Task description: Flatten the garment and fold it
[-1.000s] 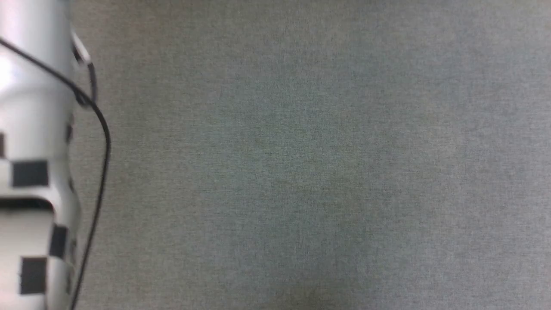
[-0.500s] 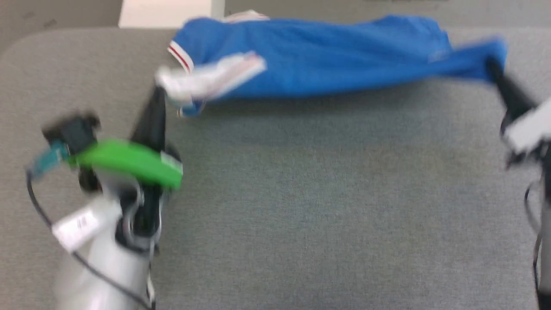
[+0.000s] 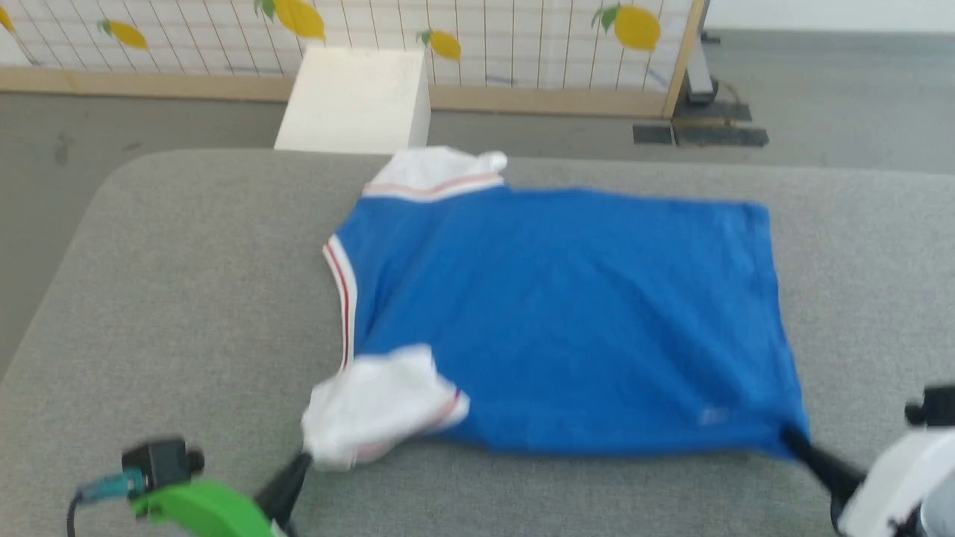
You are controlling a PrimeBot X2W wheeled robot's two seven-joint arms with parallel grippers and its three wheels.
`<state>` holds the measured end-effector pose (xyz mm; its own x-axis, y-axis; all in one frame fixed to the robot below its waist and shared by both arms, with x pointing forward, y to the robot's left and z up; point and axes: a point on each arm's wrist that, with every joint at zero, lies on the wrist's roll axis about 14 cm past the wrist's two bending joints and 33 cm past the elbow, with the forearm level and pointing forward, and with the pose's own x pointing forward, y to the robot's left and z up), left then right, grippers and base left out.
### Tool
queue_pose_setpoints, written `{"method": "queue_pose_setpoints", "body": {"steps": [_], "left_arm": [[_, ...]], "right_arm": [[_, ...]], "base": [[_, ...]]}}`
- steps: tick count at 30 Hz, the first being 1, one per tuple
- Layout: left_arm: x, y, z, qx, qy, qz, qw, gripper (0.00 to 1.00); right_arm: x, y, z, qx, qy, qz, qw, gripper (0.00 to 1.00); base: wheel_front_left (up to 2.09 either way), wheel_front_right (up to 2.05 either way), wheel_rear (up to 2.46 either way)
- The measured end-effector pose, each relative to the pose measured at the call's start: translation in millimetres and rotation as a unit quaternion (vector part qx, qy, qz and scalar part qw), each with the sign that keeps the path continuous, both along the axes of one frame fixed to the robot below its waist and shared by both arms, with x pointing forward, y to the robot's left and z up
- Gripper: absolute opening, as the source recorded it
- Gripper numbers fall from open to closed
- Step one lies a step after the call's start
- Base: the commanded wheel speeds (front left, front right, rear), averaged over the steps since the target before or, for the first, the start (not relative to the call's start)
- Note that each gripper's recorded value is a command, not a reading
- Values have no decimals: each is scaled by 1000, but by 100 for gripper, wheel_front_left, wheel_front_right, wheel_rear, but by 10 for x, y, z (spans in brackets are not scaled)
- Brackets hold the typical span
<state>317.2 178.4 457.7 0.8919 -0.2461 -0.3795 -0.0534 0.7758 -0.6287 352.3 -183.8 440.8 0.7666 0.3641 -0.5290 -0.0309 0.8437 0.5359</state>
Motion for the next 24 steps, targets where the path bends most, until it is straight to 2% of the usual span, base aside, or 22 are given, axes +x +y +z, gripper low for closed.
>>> {"method": "queue_pose_setpoints", "body": {"steps": [6,11,18,24], "left_arm": [[-606,87,-305,7,109,1,994,0],[-844,126,-378,18,155,10,988,0],[-464,85,15,24,43,18,999,0],[59,21,282,73,-45,1,996,0]], "right_arm": [[-583,-69,-209,-24,88,40,995,0],[-914,-167,-322,-43,150,55,986,0],[-618,-195,-84,-62,86,26,994,0],[-286,-219,15,-95,51,22,994,0]], "base": [[0,0,0],[0,0,0],[0,0,0],[0,0,0]]}}
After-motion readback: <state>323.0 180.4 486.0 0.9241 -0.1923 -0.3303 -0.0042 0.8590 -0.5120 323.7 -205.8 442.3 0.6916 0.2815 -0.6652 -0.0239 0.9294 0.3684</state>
